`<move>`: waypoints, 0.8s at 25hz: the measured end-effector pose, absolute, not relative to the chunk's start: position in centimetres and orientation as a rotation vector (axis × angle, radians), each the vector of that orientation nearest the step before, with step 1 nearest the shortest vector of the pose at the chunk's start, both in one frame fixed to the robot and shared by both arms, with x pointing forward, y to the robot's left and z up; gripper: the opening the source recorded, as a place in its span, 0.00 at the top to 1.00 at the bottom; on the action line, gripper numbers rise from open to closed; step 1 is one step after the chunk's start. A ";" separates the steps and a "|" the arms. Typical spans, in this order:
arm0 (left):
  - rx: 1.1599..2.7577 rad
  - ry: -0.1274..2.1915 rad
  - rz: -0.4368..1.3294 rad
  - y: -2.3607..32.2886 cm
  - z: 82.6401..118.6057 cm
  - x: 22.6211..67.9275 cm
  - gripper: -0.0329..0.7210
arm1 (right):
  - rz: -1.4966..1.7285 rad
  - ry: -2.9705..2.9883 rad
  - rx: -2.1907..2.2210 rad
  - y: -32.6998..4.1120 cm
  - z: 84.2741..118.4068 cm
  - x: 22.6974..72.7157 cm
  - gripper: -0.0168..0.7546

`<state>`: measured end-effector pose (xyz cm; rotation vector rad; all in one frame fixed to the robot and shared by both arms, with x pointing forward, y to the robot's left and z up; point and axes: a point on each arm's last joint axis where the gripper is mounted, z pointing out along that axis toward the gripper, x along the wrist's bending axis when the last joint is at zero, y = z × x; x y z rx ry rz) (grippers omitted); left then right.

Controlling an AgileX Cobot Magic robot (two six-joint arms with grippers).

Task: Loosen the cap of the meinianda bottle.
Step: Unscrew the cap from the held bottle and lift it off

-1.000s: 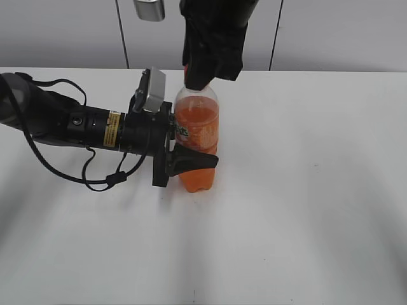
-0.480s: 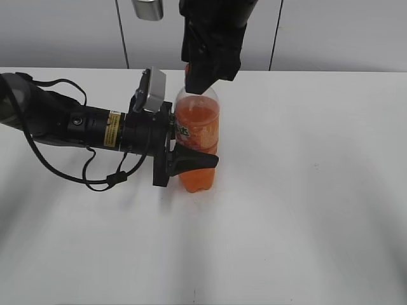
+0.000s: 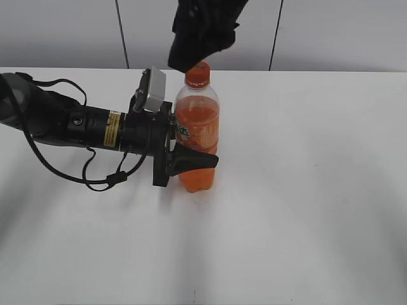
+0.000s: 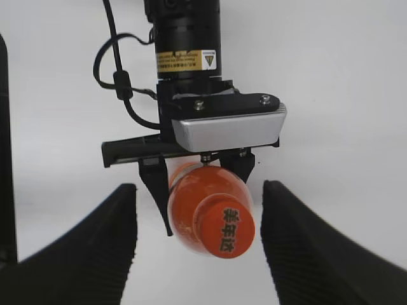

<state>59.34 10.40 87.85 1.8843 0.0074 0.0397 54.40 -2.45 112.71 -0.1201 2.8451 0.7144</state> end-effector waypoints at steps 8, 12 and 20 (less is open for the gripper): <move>1.885 0.008 0.040 10.4 87.8 59.3 0.40 | 0.813 2.866 0.527 -2.9 114.0 53.9 0.38; 1.885 0.008 0.042 10.4 87.9 59.4 0.40 | 0.775 2.767 1.023 -3.5 113.8 54.3 0.38; 1.886 0.011 0.041 10.4 87.9 59.4 0.40 | 0.769 2.534 1.663 -3.6 113.3 54.8 0.38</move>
